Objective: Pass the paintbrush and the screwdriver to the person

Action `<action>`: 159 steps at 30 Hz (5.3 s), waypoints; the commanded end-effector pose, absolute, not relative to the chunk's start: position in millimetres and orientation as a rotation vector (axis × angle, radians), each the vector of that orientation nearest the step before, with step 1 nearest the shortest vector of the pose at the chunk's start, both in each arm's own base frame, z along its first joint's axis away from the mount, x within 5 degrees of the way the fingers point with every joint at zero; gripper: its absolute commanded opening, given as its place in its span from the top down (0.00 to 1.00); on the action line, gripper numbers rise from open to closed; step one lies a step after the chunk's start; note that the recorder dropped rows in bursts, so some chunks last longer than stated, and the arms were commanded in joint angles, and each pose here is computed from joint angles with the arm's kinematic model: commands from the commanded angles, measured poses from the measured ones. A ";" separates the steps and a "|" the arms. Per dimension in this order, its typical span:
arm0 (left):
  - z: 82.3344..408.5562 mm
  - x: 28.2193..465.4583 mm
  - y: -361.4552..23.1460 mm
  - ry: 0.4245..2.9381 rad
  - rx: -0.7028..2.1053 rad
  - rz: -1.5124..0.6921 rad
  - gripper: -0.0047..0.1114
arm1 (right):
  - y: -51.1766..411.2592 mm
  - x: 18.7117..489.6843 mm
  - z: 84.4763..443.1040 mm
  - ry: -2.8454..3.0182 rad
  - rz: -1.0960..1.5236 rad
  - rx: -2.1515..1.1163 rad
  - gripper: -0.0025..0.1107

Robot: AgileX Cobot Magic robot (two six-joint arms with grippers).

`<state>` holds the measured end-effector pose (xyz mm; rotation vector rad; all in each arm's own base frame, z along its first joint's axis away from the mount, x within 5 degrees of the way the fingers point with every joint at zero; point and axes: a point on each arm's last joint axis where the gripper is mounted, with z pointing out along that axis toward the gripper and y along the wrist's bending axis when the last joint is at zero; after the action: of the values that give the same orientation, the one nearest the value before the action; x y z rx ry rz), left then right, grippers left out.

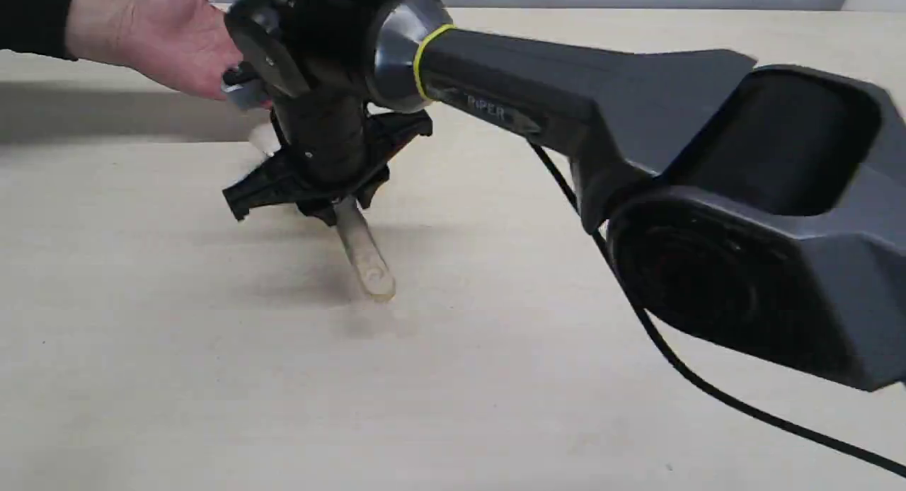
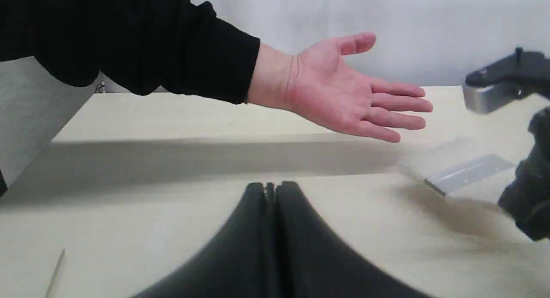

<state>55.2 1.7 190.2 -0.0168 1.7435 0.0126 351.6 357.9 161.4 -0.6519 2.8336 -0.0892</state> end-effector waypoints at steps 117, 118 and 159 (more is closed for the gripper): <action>190.6 55.3 1.2 1.733 -0.016 0.003 0.96 | 3.6 67.7 219.4 1.459 -0.018 -0.037 0.94; 190.6 55.3 1.2 1.733 -0.016 0.003 0.96 | 1.9 67.6 220.4 1.447 -0.026 -0.016 0.94; 190.6 55.3 1.3 1.732 -0.014 0.006 0.96 | -6.6 67.8 211.7 1.545 -0.119 0.035 0.94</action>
<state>55.2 1.7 190.2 -0.0168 1.7435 0.0126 67.6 -6.3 213.3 0.0376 1.5354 -0.1114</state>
